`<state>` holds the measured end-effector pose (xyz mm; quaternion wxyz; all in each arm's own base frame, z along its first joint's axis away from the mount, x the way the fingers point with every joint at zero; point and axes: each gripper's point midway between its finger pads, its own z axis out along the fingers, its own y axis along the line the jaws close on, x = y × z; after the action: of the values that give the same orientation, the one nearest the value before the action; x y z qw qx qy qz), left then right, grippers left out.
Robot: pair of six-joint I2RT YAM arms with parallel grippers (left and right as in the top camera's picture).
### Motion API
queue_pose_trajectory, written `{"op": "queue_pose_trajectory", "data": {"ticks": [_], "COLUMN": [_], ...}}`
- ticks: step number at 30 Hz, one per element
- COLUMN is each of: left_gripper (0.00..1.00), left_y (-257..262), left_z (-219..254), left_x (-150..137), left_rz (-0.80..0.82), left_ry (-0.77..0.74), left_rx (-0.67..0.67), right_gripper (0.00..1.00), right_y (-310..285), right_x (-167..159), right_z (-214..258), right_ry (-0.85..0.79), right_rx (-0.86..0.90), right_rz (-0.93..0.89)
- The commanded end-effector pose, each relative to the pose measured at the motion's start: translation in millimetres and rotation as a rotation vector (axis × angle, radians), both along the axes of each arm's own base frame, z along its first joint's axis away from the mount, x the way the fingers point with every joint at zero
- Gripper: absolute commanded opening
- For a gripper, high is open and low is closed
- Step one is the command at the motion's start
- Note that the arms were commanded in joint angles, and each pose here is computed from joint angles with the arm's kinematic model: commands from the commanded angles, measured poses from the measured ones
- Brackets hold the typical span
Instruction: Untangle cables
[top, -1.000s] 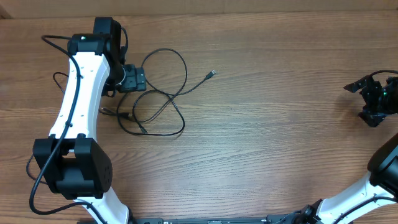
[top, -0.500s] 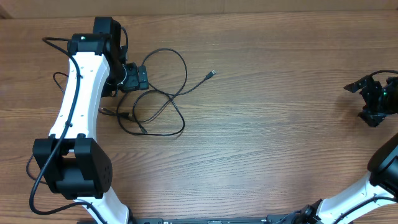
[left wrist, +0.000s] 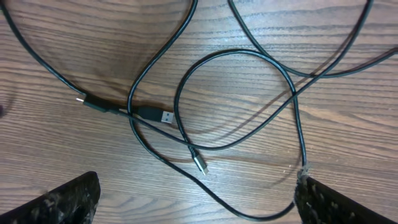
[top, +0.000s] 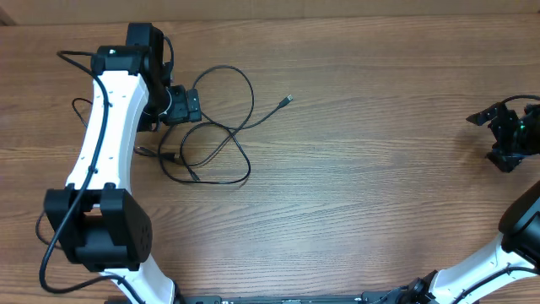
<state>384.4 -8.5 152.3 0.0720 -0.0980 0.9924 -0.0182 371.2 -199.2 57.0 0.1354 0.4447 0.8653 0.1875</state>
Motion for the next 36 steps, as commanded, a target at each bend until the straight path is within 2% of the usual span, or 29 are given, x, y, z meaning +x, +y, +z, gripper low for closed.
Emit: {"op": "queue_pose_trajectory", "data": {"ticks": [1,9,12,21,26,36], "left_gripper": [1.00,1.00,1.00,1.00,1.00,1.00], "left_y": [-2.4,-2.1,4.0,5.8,0.5,-28.1], "left_z": [44.9,118.0,134.1,145.0,140.4,90.1], "left_x": [-9.3,-35.1,-46.3,-55.8,-32.1,1.2], "left_rz": [0.017,0.015,0.009,0.004,-0.009,-0.090], "left_ry": [-0.123,-0.336,-0.379,-0.409,-0.486,-0.667], "left_rx": [-0.020,-0.024,0.013,0.025,-0.001,-0.149], "right_gripper": [1.00,1.00,1.00,1.00,1.00,1.00], "right_y": [-5.2,-5.2,-5.2,-5.3,-5.2,-5.2], "right_x": [5.7,5.7,5.7,5.7,5.7,5.7], "right_z": [14.7,14.7,14.7,14.7,14.7,14.7], "right_ry": [-0.035,-0.035,-0.035,-0.035,-0.035,-0.035], "right_rx": [-0.036,-0.036,-0.036,-0.036,-0.036,-0.036], "right_rz": [0.003,0.003,0.003,0.003,0.003,0.003]}}
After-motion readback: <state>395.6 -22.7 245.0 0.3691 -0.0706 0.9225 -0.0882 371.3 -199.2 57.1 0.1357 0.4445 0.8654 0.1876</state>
